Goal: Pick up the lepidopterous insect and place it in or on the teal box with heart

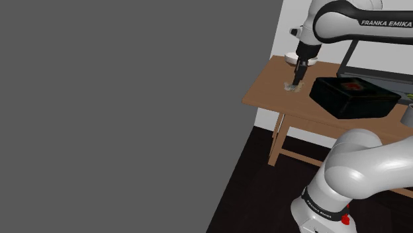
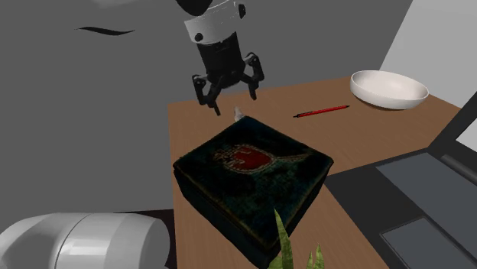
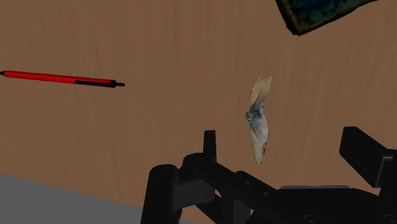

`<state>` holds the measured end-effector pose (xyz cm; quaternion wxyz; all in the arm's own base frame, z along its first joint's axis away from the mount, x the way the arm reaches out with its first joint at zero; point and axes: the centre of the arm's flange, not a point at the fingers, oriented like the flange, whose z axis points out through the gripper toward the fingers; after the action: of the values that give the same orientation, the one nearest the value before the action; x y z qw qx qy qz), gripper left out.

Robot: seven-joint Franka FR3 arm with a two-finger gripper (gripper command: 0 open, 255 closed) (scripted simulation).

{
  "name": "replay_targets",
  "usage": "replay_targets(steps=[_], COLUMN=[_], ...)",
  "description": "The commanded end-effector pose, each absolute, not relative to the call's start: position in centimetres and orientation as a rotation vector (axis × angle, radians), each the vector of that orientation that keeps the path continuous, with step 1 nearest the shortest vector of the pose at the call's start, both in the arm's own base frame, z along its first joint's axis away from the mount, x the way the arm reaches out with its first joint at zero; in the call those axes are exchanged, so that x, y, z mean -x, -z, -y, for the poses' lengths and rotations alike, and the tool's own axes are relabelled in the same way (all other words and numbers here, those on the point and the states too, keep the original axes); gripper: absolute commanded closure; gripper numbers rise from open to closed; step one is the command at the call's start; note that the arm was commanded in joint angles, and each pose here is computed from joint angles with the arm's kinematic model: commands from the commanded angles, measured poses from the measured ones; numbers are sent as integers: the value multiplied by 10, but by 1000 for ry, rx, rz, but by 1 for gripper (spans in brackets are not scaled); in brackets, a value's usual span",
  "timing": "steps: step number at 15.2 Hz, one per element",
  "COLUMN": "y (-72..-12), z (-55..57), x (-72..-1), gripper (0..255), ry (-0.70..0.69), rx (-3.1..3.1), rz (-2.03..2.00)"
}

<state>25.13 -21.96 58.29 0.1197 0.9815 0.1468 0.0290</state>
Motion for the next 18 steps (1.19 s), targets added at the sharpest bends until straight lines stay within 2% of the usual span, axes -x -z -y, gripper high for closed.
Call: replay_targets(steps=[1,6,14,15,18], y=[-576,-547,-547,-547,-547], z=[225,232,232,232,232], x=[-252,-255,-255,-255,-255], gripper=[0,0,0,255,255], ry=[-87,-87,-87,-87,-87], rx=[-2866,-2866,-2866,-2866,-2866], rz=[-434,-434,-434,-434,-434])
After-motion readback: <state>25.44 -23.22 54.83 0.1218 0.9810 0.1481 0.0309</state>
